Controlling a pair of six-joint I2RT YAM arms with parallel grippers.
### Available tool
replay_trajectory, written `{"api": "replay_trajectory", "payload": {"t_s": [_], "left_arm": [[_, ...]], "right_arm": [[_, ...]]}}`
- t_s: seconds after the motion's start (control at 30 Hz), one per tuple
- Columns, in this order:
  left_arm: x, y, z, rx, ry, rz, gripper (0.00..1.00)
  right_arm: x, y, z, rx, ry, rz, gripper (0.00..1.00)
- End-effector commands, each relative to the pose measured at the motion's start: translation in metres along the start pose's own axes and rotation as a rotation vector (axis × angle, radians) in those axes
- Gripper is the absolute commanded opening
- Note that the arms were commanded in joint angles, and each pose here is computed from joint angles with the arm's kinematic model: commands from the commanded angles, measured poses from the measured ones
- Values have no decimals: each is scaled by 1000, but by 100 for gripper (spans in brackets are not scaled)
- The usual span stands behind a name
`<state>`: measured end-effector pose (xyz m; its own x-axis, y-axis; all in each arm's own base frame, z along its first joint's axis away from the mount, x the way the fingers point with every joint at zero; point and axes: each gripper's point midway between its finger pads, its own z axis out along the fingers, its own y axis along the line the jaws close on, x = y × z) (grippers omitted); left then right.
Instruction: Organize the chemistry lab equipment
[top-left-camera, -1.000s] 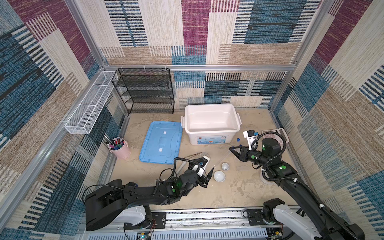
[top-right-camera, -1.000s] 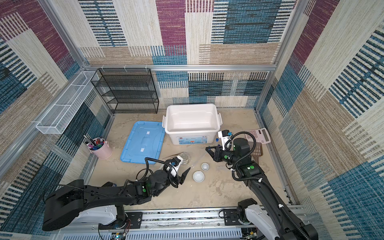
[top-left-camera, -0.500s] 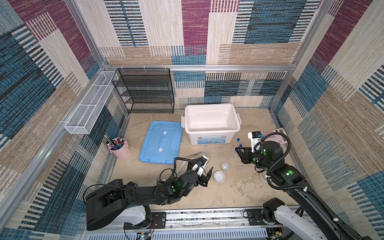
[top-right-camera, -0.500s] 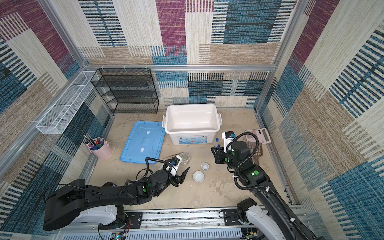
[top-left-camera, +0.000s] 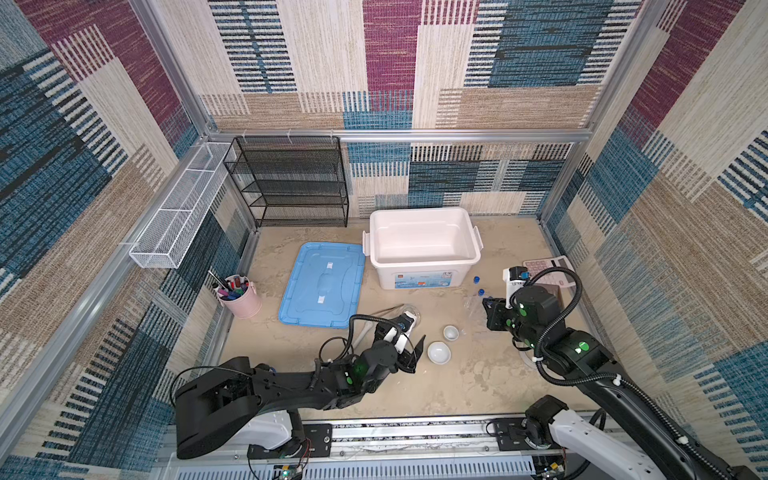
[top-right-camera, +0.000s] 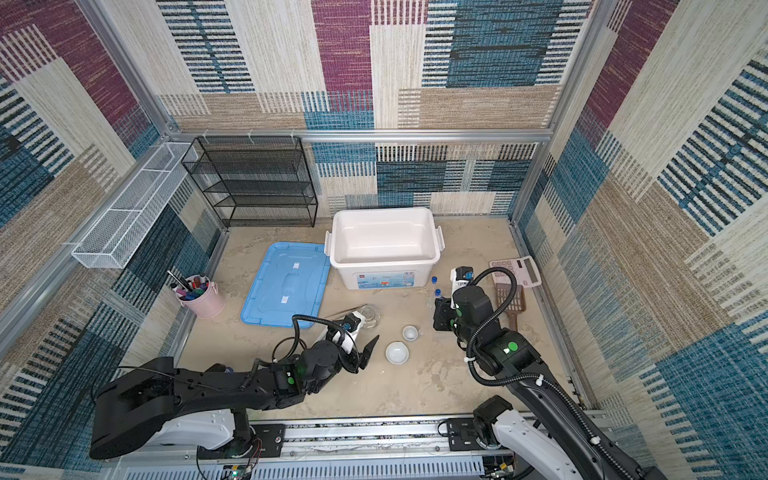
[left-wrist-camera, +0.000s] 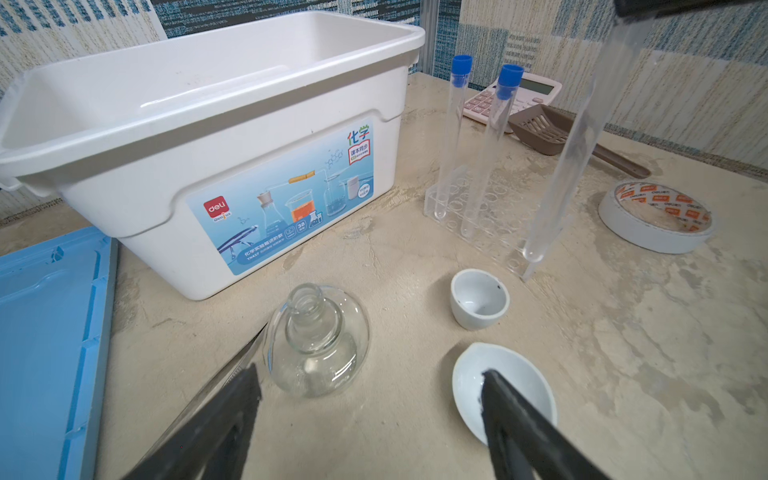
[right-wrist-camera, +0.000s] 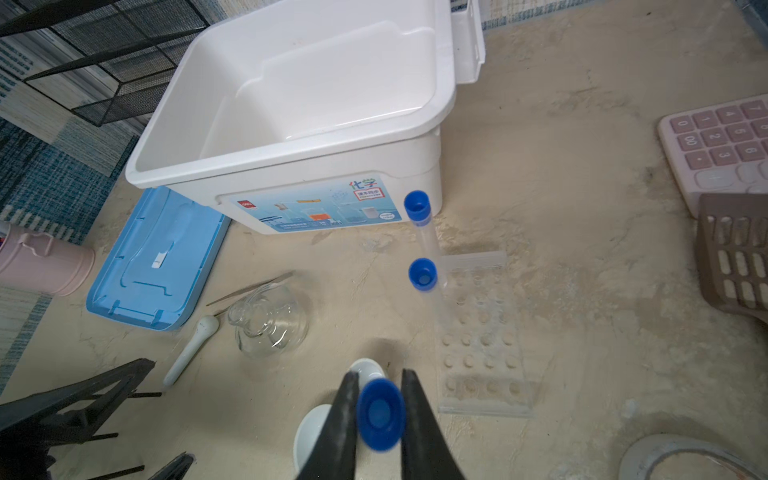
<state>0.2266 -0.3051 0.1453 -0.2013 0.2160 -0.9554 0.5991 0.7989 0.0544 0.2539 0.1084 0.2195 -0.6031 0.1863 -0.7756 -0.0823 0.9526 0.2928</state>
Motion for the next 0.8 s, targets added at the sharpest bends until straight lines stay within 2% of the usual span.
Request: {"api": "replay_trajectory", "payload": {"t_s": [0.0, 0.33, 0.77], "left_arm": [[-2, 2, 1, -19, -8, -15, 86], [2, 1, 4, -19, 3, -14, 86], [5, 2, 3, -22, 13, -12, 86]], "right_arm": [[-7, -15, -5, 98, -36, 12, 4], [-13, -23, -3, 217, -95, -12, 4], [-9, -20, 4, 219, -205, 11, 4]]}}
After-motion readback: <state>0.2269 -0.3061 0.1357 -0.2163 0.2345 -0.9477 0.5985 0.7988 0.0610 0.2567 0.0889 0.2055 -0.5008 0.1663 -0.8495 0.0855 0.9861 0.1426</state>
